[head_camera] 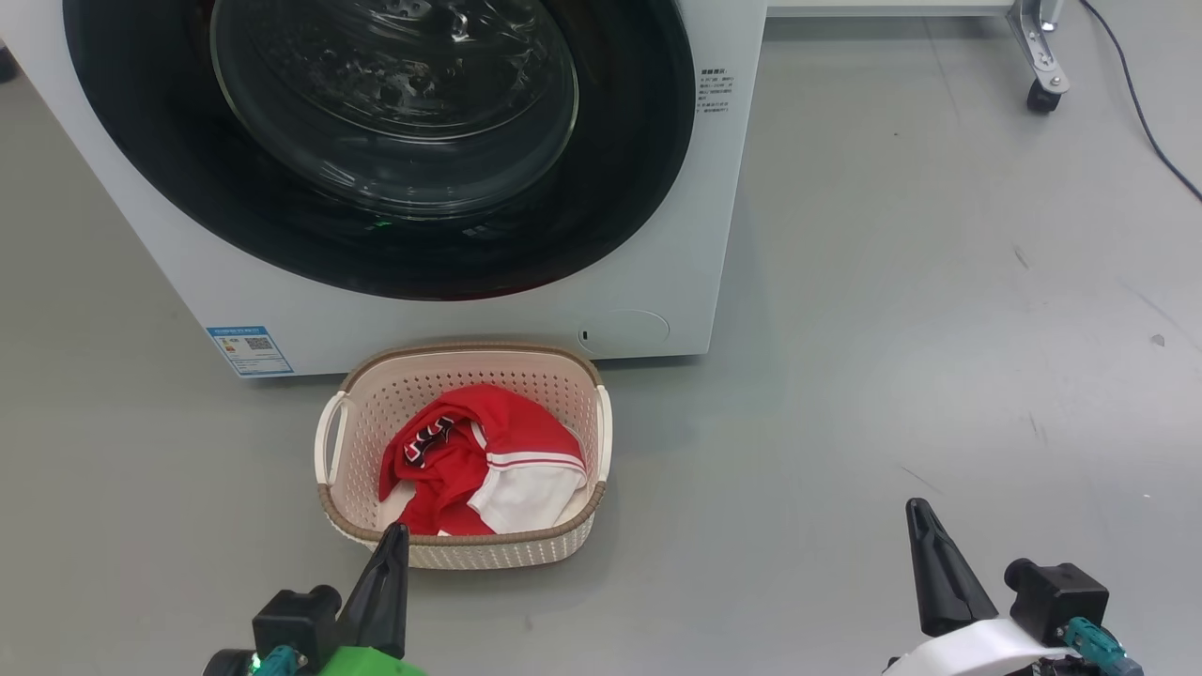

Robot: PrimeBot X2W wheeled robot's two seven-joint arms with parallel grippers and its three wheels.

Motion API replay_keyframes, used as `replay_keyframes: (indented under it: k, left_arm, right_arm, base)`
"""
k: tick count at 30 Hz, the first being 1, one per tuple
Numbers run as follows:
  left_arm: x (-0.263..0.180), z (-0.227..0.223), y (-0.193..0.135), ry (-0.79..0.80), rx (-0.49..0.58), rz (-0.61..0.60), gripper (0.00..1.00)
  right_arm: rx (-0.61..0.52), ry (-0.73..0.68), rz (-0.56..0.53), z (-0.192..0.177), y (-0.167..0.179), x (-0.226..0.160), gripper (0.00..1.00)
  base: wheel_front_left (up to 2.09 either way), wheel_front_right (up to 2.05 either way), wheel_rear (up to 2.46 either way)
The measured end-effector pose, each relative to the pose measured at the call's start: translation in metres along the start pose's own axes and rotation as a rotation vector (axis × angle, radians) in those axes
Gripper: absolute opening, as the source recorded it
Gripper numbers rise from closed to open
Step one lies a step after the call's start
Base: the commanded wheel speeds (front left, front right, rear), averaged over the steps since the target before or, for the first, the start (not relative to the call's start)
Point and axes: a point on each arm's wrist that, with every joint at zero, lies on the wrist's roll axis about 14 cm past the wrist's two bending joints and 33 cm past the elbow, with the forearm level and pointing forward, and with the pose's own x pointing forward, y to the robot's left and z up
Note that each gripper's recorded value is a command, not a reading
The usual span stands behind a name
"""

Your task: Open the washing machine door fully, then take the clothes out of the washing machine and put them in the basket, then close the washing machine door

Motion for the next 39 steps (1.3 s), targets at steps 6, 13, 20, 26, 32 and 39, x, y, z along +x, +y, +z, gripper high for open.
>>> replay_keyframes:
  k: [6, 13, 20, 26, 32, 39]
  left_arm:
    - [0.001, 0.002, 0.003, 0.005, -0.093, 0.014, 0.0]
    - [0.002, 0.005, 0.009, 0.006, -0.177, 0.039, 0.0]
    - [0.003, 0.006, 0.014, 0.013, -0.273, 0.056, 0.0]
    - [0.003, 0.008, 0.02, 0.015, -0.36, 0.074, 0.0]
    - [0.004, 0.009, 0.025, 0.02, -0.437, 0.087, 0.0]
    - [0.004, 0.01, 0.029, 0.023, -0.532, 0.096, 0.0]
  right_arm:
    - [0.089, -0.001, -0.025, 0.002, -0.005, -0.001, 0.0]
    - [0.18, 0.002, -0.055, 0.004, -0.012, -0.001, 0.0]
    - [0.266, 0.002, -0.087, 0.006, -0.02, -0.001, 0.0]
    - [0.357, -0.006, -0.104, 0.01, -0.027, 0.001, 0.0]
    - [0.431, -0.01, -0.114, 0.013, -0.031, 0.002, 0.0]
    - [0.521, -0.023, -0.122, 0.019, -0.036, 0.005, 0.0]
  base:
    - [0.0, 0.0, 0.0]
    - [0.0, 0.0, 0.0]
    - [0.0, 0.0, 0.0]
    - [0.0, 0.0, 0.0]
    - [0.0, 0.0, 0.0]
    - [0.0, 0.0, 0.0]
